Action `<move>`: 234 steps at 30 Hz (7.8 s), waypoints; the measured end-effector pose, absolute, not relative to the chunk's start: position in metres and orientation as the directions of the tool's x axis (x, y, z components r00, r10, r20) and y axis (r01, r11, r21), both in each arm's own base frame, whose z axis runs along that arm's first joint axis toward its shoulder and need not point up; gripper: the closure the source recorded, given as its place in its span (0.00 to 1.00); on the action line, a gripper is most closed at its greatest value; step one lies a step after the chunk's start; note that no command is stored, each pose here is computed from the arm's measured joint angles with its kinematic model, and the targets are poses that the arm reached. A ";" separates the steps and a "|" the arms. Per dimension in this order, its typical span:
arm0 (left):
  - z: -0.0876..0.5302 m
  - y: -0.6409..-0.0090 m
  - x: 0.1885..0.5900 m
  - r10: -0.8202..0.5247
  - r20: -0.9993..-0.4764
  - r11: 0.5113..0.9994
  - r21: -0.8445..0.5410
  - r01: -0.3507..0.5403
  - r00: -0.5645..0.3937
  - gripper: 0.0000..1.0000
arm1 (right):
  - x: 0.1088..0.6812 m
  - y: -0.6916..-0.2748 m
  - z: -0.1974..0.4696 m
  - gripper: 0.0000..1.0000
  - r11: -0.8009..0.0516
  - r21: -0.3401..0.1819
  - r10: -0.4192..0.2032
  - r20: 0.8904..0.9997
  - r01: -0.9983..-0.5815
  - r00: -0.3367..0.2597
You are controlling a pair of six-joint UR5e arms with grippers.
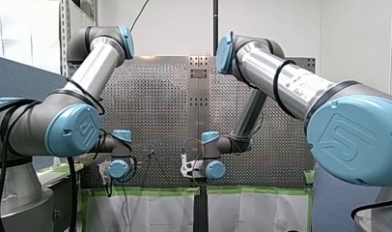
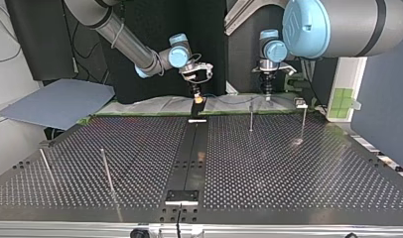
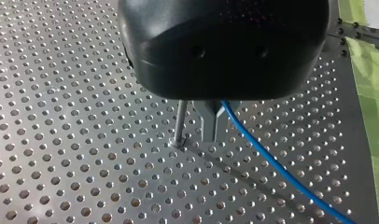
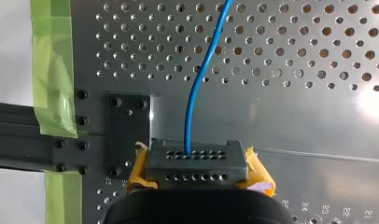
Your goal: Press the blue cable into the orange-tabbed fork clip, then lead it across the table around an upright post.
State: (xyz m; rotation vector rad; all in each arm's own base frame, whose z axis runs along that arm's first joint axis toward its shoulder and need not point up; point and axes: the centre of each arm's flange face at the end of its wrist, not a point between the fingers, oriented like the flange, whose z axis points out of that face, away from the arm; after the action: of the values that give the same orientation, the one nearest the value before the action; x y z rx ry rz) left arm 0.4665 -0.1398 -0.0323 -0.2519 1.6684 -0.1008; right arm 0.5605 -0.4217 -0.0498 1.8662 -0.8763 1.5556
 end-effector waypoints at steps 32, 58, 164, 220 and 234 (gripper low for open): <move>-0.025 -0.136 0.507 -0.248 -0.960 0.967 -0.237 -0.095 -0.128 1.00 | 0.546 -0.432 -0.060 1.00 -0.576 0.023 -0.147 0.981 -0.817 0.131; -0.016 -0.129 0.534 -0.253 -0.958 0.966 -0.243 -0.090 -0.132 1.00 | 0.562 -0.479 -0.034 1.00 -0.553 0.010 -0.113 0.990 -0.833 0.087; 0.007 -0.146 0.462 -0.131 -0.961 0.969 -0.176 0.174 -0.245 0.00 | 0.551 -0.514 -0.018 1.00 -0.521 0.020 -0.120 0.988 -0.853 0.096; 0.005 -0.156 0.453 -0.014 -0.962 0.973 -0.076 0.220 -0.272 0.00 | 0.549 -0.516 -0.020 1.00 -0.522 0.011 -0.128 0.988 -0.853 0.092; 0.002 -0.168 0.444 0.047 -0.956 0.966 -0.031 0.258 -0.290 0.00 | 0.548 -0.516 -0.021 1.00 -0.523 0.013 -0.128 0.987 -0.852 0.094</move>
State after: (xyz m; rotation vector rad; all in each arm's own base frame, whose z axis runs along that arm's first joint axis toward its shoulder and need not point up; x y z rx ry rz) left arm 0.4441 -0.1681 0.0024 0.2226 1.8589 -0.2096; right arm 0.5480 -0.5164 -0.0208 1.7494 -0.9664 1.4807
